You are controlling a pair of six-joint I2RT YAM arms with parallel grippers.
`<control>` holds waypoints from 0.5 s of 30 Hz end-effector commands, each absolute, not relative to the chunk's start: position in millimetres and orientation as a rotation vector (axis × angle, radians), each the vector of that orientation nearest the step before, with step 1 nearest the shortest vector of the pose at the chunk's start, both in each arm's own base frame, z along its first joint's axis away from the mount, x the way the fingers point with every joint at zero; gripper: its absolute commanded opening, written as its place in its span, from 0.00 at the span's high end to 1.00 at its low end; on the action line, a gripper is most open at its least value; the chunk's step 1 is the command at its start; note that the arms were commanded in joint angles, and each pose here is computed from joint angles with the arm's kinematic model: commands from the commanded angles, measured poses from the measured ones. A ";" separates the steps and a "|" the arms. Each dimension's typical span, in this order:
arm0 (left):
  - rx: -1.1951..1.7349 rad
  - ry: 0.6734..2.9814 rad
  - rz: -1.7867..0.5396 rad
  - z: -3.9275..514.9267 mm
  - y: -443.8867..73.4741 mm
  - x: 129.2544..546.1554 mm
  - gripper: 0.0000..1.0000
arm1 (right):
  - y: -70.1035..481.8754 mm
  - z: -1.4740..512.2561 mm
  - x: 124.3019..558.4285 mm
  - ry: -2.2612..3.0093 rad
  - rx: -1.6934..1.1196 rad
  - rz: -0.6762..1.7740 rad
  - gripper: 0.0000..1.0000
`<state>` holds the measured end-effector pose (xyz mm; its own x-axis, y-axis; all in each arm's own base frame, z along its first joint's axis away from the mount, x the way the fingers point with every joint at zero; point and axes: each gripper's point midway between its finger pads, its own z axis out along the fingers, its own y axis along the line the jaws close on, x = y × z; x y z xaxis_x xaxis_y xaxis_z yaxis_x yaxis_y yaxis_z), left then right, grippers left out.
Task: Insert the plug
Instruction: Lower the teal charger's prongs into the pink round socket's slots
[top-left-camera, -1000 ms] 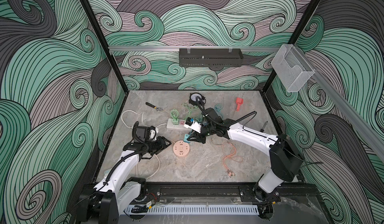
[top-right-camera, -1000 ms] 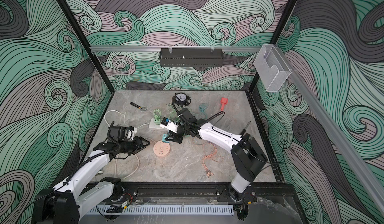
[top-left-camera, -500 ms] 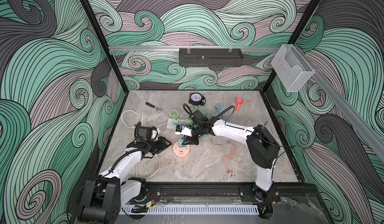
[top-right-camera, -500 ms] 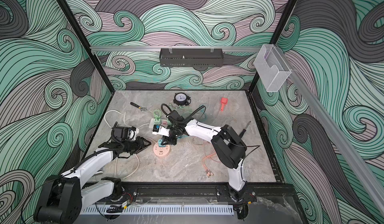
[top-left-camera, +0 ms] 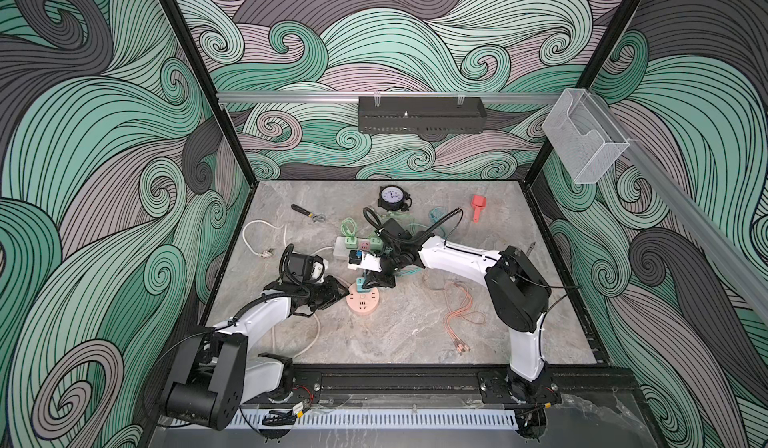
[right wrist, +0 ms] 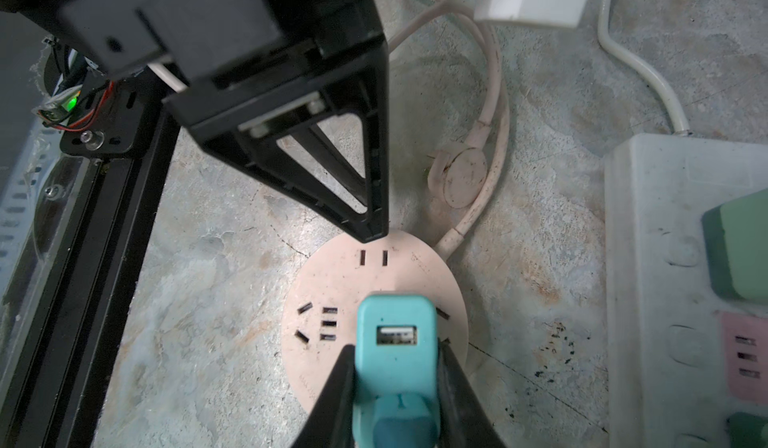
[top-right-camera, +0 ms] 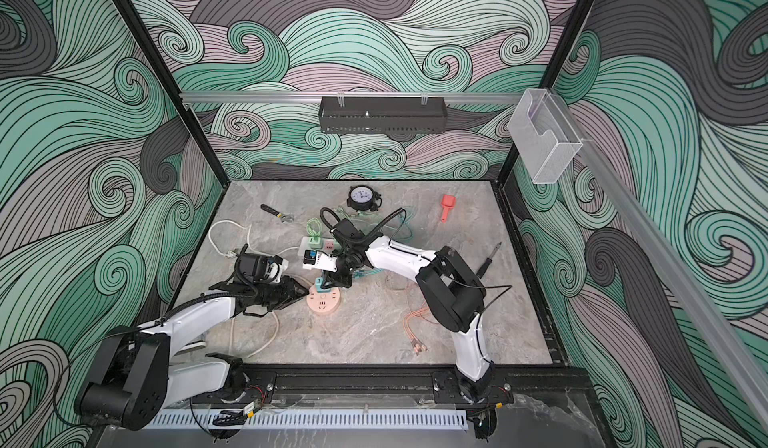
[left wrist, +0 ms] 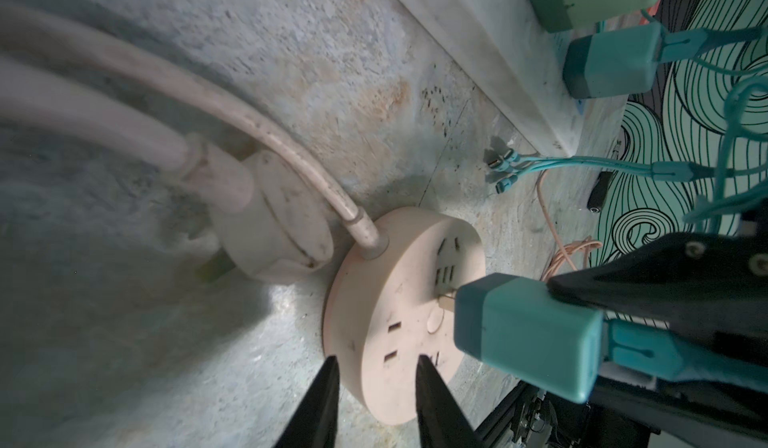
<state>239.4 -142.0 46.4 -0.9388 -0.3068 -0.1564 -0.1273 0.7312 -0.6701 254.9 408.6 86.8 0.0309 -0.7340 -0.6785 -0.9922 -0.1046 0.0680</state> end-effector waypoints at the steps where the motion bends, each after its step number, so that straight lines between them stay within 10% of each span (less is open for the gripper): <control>1: -0.302 2.679 -0.991 43.5 -143.7 241.5 0.67 | 413.3 84.8 258.4 1.737 -1.893 0.809 0.97; 15: -0.304 2.726 -0.969 27.7 -143.6 239.8 0.74 | 406.6 85.8 271.7 1.777 -1.857 0.749 0.97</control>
<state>237.9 -143.9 30.5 -0.9501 -0.2842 -0.1287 -0.1353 0.7470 -0.6509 261.6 410.9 86.9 0.0318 -0.7310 -0.6816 -0.9941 -0.0940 0.0544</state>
